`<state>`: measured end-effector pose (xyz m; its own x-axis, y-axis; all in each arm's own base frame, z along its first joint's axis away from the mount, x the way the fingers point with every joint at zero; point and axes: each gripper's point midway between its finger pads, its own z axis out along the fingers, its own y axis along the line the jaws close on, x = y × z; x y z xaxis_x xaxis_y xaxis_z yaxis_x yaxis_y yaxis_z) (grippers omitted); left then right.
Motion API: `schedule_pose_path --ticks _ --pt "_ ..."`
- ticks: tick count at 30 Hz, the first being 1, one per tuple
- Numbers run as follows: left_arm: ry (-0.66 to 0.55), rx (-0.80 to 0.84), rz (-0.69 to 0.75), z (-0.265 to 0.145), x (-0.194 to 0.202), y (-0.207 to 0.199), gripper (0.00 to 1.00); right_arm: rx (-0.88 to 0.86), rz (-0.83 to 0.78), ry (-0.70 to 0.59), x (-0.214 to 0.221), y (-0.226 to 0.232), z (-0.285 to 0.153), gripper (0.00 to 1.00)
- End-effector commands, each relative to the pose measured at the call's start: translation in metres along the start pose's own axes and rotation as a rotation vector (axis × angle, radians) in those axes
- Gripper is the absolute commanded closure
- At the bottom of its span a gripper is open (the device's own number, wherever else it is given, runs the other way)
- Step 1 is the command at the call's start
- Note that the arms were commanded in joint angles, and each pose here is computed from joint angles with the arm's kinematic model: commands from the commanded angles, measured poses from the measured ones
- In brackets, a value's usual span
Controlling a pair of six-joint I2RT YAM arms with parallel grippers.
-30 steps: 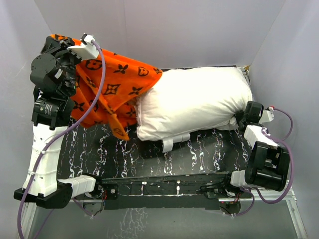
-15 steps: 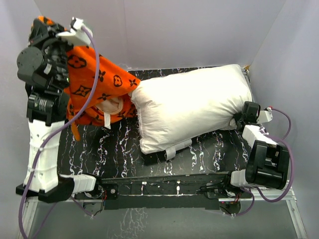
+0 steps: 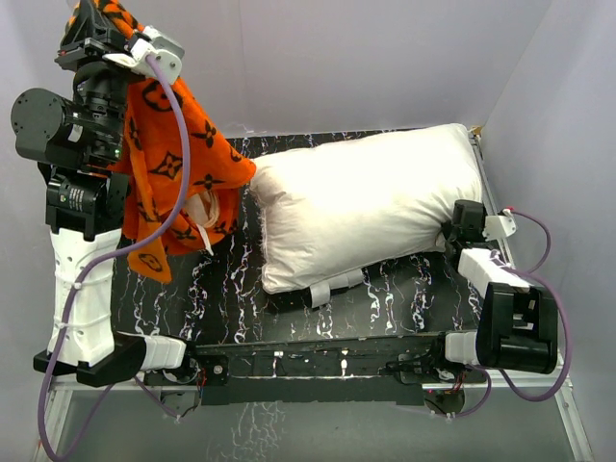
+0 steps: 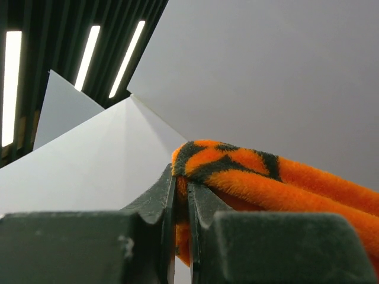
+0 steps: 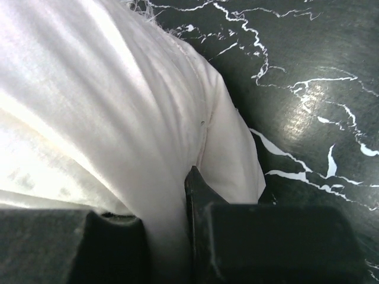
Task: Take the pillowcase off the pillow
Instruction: Place the pillowcase at the center of the board.
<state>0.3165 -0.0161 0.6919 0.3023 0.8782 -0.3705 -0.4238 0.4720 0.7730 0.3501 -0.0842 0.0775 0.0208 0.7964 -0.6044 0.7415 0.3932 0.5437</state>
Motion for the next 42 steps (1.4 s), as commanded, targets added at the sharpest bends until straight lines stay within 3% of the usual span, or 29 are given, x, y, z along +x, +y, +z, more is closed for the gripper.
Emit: schedule_pose_path --ticks 1,4,6,9,14,15,17,18,21,23,29,35,42 --pt "-0.186 -0.086 -0.172 -0.007 -0.039 0.034 1.00 0.033 -0.034 0.065 0.032 -0.006 -0.007 0.92" --pt "-0.206 -0.027 -0.284 -0.004 -0.044 0.022 1.00 0.002 -0.063 0.071 0.042 0.009 -0.012 0.92" --pt "-0.207 0.090 -0.370 -0.007 -0.045 -0.008 1.00 -0.027 -0.081 0.079 0.052 0.023 -0.017 0.92" --pt "-0.154 0.315 -0.508 -0.021 -0.036 -0.082 1.00 -0.060 -0.075 0.087 0.061 0.036 -0.025 0.92" --pt "0.036 0.671 -0.670 -0.063 -0.002 -0.217 0.98 -0.073 -0.072 0.057 0.054 0.038 -0.032 0.92" --pt "0.074 0.732 -0.675 -0.073 0.007 -0.241 0.91 -0.076 -0.076 0.035 0.049 0.038 -0.034 0.91" --pt "0.165 0.847 -0.656 -0.094 0.027 -0.287 0.53 -0.088 -0.080 -0.018 0.034 0.040 -0.040 0.81" --pt "0.213 0.898 -0.641 -0.105 0.038 -0.306 0.36 -0.095 -0.074 -0.051 0.025 0.041 -0.044 0.72" --pt "0.341 1.019 -0.588 -0.138 0.066 -0.349 0.08 -0.145 -0.054 -0.104 0.000 0.053 -0.057 0.53" --pt "0.365 1.064 -0.550 -0.153 0.075 -0.360 0.03 -0.184 -0.062 -0.134 -0.014 0.064 -0.068 0.41" --pt "0.328 0.987 -0.545 -0.147 0.069 -0.334 0.03 -0.292 -0.115 -0.171 -0.039 0.089 -0.098 0.03" --pt "0.449 0.773 -0.706 -0.134 0.079 -0.309 0.03 -0.265 -0.168 -0.300 -0.063 0.067 -0.112 0.02" --pt "0.668 0.444 -0.924 -0.159 0.151 -0.340 0.03 -0.336 -0.234 -0.584 -0.085 0.026 -0.126 0.02"
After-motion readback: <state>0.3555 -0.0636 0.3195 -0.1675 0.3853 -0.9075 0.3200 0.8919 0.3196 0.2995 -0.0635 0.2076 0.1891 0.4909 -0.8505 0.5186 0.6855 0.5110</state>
